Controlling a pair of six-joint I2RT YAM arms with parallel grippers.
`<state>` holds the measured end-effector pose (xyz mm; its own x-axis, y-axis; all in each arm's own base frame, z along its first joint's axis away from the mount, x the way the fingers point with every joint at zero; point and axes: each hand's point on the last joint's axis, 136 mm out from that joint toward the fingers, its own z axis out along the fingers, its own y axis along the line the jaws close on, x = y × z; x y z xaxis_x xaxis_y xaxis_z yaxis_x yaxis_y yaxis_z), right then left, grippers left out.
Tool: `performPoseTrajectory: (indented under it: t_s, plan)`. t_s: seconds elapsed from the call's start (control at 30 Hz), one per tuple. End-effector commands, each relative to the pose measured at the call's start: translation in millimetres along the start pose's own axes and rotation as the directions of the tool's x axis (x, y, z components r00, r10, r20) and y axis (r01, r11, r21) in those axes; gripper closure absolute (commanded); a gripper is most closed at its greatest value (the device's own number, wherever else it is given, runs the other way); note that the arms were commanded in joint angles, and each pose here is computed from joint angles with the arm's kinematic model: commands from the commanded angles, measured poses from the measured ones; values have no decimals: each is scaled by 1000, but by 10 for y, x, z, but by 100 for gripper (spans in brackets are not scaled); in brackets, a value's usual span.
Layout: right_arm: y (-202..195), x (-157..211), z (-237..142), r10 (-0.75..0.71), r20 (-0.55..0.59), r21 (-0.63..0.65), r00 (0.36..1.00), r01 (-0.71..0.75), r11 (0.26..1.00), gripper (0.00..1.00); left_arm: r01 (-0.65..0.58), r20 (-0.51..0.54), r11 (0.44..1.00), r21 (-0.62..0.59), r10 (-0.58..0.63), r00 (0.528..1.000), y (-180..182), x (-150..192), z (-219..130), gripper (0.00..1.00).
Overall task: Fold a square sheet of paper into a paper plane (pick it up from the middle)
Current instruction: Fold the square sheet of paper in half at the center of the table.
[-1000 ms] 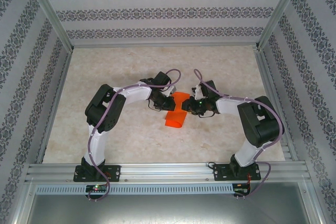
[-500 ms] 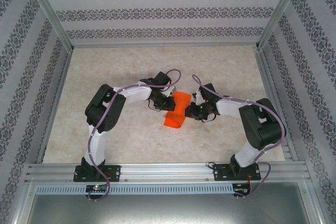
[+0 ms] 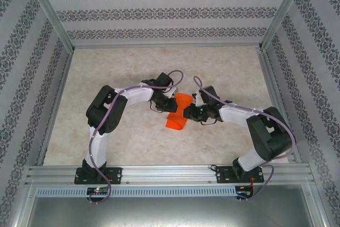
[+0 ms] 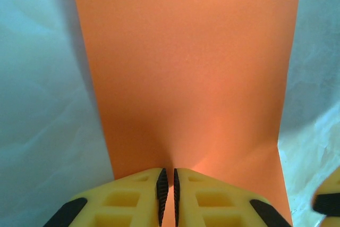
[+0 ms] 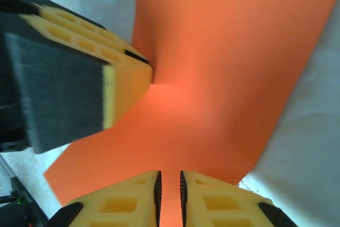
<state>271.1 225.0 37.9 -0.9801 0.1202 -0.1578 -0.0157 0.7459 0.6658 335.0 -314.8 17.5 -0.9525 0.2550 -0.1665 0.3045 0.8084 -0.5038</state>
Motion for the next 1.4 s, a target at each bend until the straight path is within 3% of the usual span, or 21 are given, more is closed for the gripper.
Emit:
performPoseTrajectory:
  t_s: [0.0,0.53,0.73,0.87,1.1,1.37]
  plan:
    - [41,-24,83,-3,-8,-9,1000,3,1000,80,47,-167,990,-133,-69,984,397,524,202,82]
    - [-460,585,-35,38,-109,172,993,-18,985,80,39,-179,990,-134,-63,982,411,518,241,82]
    - [-50,268,-276,3,47,54,999,-6,999,81,35,-186,991,-131,-59,981,404,523,239,82]
    - [168,38,-208,25,88,-25,996,-23,999,81,35,-188,992,-123,-58,980,389,522,246,82]
    - [215,113,155,10,-23,-36,1000,-11,999,80,33,-180,991,-127,-55,982,389,521,214,82]
    - [-78,481,192,13,-132,61,991,-5,998,80,31,-184,991,-133,-55,981,404,529,222,82]
